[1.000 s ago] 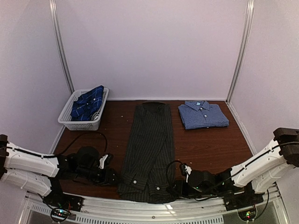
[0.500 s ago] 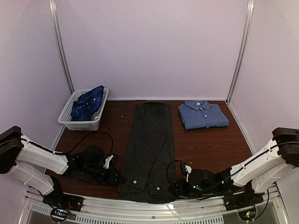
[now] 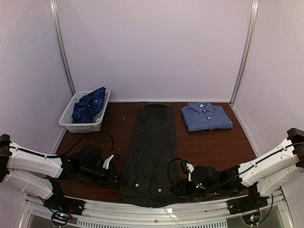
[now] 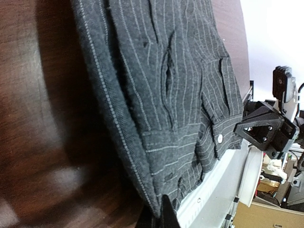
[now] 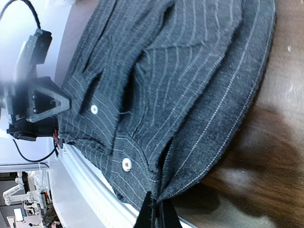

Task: Fold and stack the long sleeve shirts
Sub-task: Pick up the rectangle-folded shirt from the center of the board, then fold the rectangle-folded shirt at the center of the board.

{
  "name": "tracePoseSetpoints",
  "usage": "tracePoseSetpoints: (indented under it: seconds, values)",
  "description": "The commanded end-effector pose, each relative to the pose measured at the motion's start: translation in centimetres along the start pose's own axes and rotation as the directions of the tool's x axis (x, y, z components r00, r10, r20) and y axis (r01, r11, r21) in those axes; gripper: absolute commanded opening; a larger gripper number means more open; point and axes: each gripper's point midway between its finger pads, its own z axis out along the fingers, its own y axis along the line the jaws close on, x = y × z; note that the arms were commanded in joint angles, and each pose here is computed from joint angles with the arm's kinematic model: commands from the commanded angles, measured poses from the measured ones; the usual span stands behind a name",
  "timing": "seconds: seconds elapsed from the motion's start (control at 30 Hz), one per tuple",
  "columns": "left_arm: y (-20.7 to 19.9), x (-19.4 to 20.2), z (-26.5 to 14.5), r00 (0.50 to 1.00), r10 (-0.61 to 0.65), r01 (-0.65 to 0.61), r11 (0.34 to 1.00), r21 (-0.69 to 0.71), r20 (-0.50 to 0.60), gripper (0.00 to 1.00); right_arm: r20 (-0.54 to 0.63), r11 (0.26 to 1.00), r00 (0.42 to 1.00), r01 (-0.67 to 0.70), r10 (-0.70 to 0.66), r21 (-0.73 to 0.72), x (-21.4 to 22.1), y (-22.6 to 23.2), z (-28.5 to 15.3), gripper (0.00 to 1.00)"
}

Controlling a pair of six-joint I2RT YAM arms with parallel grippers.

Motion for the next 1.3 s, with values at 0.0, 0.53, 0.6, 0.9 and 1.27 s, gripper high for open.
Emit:
tracePoseSetpoints:
  seconds: [0.0, 0.53, 0.6, 0.9, 1.27]
  values:
    - [-3.0, -1.7, -1.0, 1.0, 0.006, -0.008, 0.998, 0.059, 0.026, 0.0, 0.096, 0.999, 0.995, 0.032, -0.03, -0.026, -3.3, 2.5, -1.5, 0.0]
    - [-4.8, -18.3, -3.3, 0.964, -0.114, 0.065, 0.977, 0.203, 0.239, 0.0, 0.373, 0.998, 0.928, 0.027, -0.005, -0.053, -22.1, 3.9, -2.3, 0.0]
    - [-3.5, -20.8, -2.8, 0.956, -0.137, 0.085, 0.976, 0.202, 0.259, 0.0, 0.386, 0.999, 0.923, 0.014, -0.001, -0.03, -24.2, 2.7, -1.5, 0.0]
    - [2.1, -23.8, 2.5, 0.954, -0.202, 0.178, 0.976, 0.123, 0.223, 0.0, 0.301, 0.996, 0.953, -0.007, -0.019, 0.084, -27.3, -2.9, 4.9, 0.0]
    - [4.0, -19.9, 3.7, 0.961, -0.216, 0.203, 0.975, 0.092, 0.172, 0.0, 0.177, 0.993, 0.984, -0.004, -0.016, 0.115, -22.6, -4.6, 8.5, 0.0]
